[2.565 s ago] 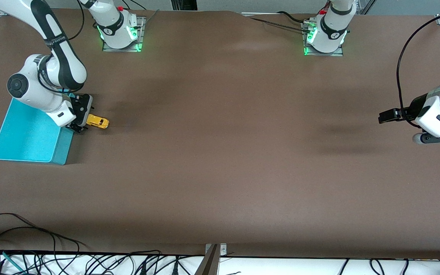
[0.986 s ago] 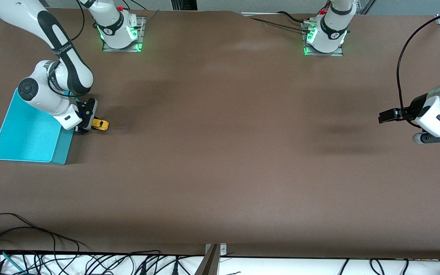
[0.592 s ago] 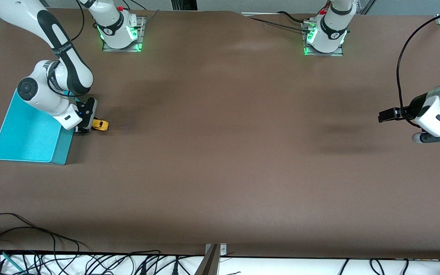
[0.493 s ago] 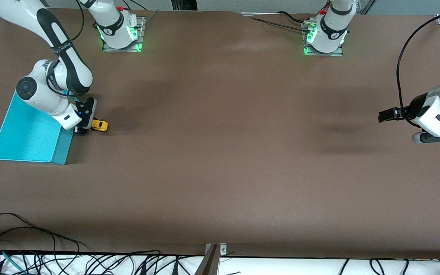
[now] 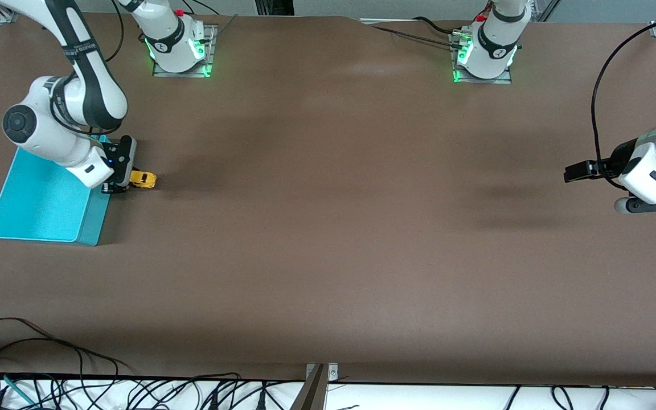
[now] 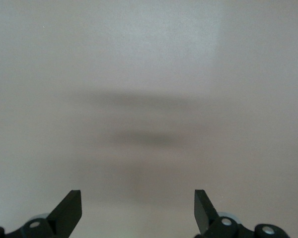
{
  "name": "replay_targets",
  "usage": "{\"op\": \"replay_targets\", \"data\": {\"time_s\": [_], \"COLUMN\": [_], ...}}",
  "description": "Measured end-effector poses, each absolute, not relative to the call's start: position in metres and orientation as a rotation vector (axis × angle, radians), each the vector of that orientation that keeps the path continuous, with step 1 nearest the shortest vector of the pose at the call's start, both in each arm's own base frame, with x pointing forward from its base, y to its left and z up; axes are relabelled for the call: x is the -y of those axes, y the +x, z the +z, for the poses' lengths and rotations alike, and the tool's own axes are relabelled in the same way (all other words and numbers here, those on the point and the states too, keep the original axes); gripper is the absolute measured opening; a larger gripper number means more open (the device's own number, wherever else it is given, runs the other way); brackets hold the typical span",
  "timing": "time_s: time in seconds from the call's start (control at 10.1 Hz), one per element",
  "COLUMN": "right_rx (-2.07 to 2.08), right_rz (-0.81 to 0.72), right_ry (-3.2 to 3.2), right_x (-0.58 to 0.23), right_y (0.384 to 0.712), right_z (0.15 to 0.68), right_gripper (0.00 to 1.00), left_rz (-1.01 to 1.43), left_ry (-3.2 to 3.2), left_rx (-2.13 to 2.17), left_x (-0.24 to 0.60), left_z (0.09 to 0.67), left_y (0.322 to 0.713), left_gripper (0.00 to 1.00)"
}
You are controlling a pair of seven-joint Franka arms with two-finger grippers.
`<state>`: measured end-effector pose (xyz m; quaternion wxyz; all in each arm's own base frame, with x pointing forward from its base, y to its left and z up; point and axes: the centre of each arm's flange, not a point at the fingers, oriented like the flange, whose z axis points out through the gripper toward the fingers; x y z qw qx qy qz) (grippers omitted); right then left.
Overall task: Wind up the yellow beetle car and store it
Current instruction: 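Lift the car with the right gripper and move it over the bin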
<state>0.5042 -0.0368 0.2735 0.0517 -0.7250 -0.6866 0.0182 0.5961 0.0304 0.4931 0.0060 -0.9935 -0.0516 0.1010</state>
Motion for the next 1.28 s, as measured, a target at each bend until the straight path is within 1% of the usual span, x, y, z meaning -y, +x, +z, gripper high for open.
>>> {"op": "replay_targets", "data": {"time_s": [0.39,0.59,1.09,1.28], "right_rx": [2.249,2.337,2.481,2.575], "right_rz": [0.100,0.132,0.241,0.210], "right_ry": [-1.988,-1.880,-1.672,-1.618], "right_x": [0.047,0.092,0.215,0.255], "right_y": [0.504,0.495,0.456,0.449], "right_z": [0.328,0.336,0.323,0.309], "right_gripper": [0.45,0.45,0.45,0.45], "left_rz": [0.316,0.316,0.316,0.317], "left_ry": [-3.109,-3.109,-3.109,-3.109], "left_rx": [0.161,0.162,0.161,0.161], "left_x": [-0.030,-0.030,-0.030,-0.030], "left_z": [0.493,0.493,0.493,0.493], "left_y": [0.596,0.596,0.596,0.596], "left_gripper": [1.00,1.00,1.00,1.00]}}
